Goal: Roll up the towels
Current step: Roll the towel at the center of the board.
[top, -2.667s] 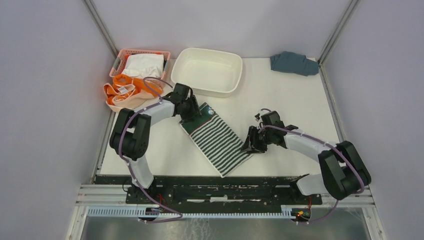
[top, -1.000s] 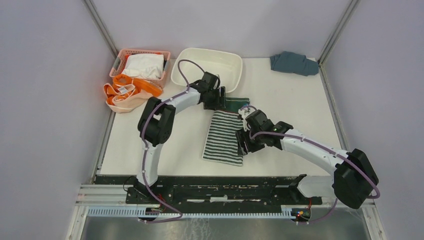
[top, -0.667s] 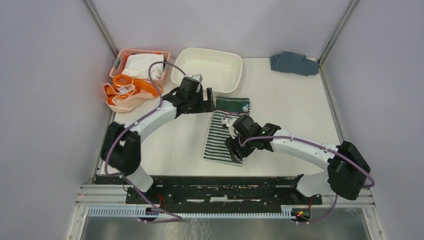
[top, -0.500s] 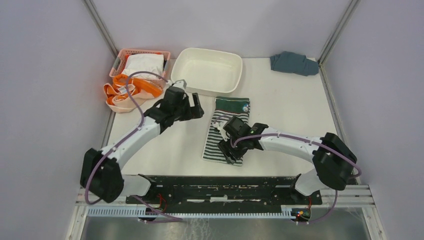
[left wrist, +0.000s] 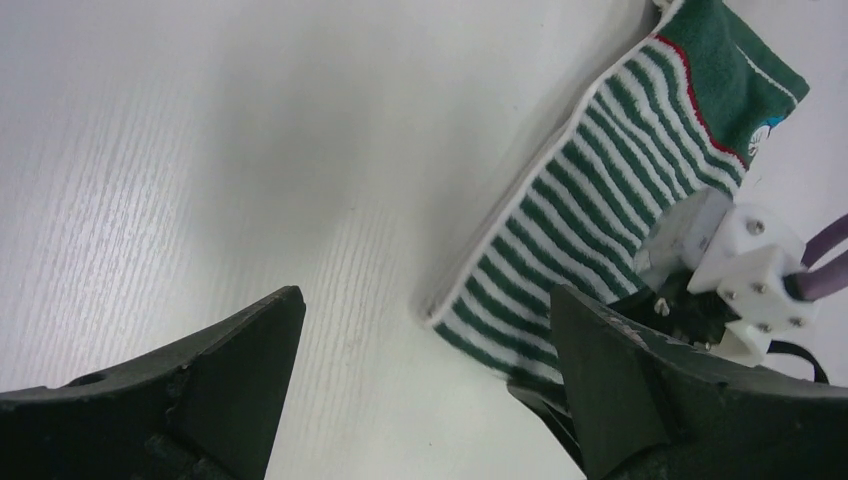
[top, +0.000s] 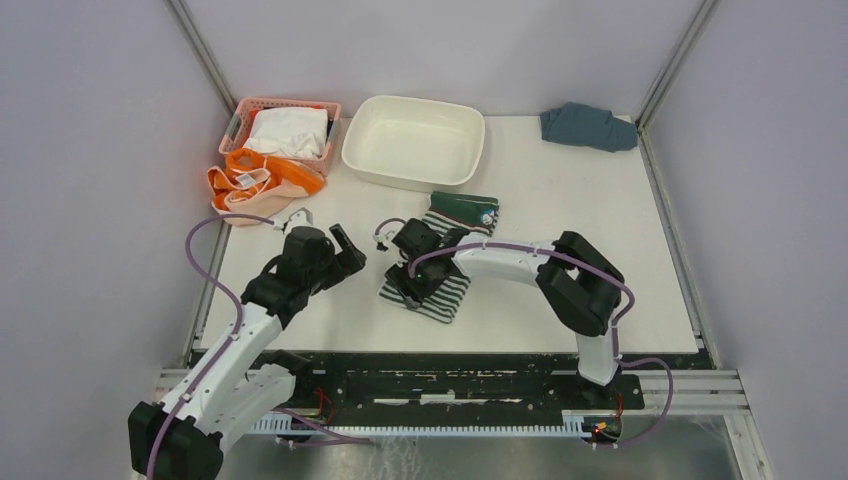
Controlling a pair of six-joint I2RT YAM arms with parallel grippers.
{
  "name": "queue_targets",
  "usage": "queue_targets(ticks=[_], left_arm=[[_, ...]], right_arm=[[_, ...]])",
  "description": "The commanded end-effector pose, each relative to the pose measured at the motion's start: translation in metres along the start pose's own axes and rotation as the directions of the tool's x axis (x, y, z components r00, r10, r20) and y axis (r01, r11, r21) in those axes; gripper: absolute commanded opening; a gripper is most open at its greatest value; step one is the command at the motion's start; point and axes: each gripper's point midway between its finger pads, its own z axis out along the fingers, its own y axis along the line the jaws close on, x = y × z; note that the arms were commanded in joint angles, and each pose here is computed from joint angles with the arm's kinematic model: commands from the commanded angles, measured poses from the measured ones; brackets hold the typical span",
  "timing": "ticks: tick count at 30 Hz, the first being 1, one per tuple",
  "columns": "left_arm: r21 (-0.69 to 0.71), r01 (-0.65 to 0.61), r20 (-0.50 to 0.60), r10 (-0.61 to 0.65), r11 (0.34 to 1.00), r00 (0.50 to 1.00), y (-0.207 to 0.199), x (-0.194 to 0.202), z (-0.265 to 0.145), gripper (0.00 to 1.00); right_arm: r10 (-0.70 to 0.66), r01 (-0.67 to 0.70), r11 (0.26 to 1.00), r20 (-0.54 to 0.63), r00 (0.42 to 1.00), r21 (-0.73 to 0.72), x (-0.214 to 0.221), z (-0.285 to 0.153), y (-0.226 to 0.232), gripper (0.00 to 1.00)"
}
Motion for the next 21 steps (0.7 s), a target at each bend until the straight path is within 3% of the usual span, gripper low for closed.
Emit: queue_targets(ticks=[1, 4, 11, 21], left_arm=[[-0.009, 0.107, 0.009, -0.107, 0.994, 0.994, 0.001, 0.0, -0.003, 0.99], [-0.001, 0.116, 0.016, -0.116, 0.993, 0.993, -0.001, -0.004, -0.005, 0.99], [-0.015, 0.176, -0.084, -0.176, 0.984, 0.981, -0.003, 0.018, 0.004, 1.0], [-0.053, 0.263, -0.208, -0.268, 0.963, 0.941, -0.003, 0.052, 0.032, 0.9]], right_arm=[[-0.042, 0.044, 0.999, 0.134, 0.99, -0.009, -0.063, -0.003, 0.01, 0.63], [-0.059, 0.062, 0.998, 0.172, 0.983, -0.007, -0.072, -0.024, 0.013, 0.64], [-0.113, 0.106, 0.993, 0.148, 0.983, 0.049, -0.025, -0.053, 0.007, 0.64], [-0.155, 0.145, 0.985, 0.117, 0.981, 0.089, -0.001, -0.031, 0.017, 0.59]])
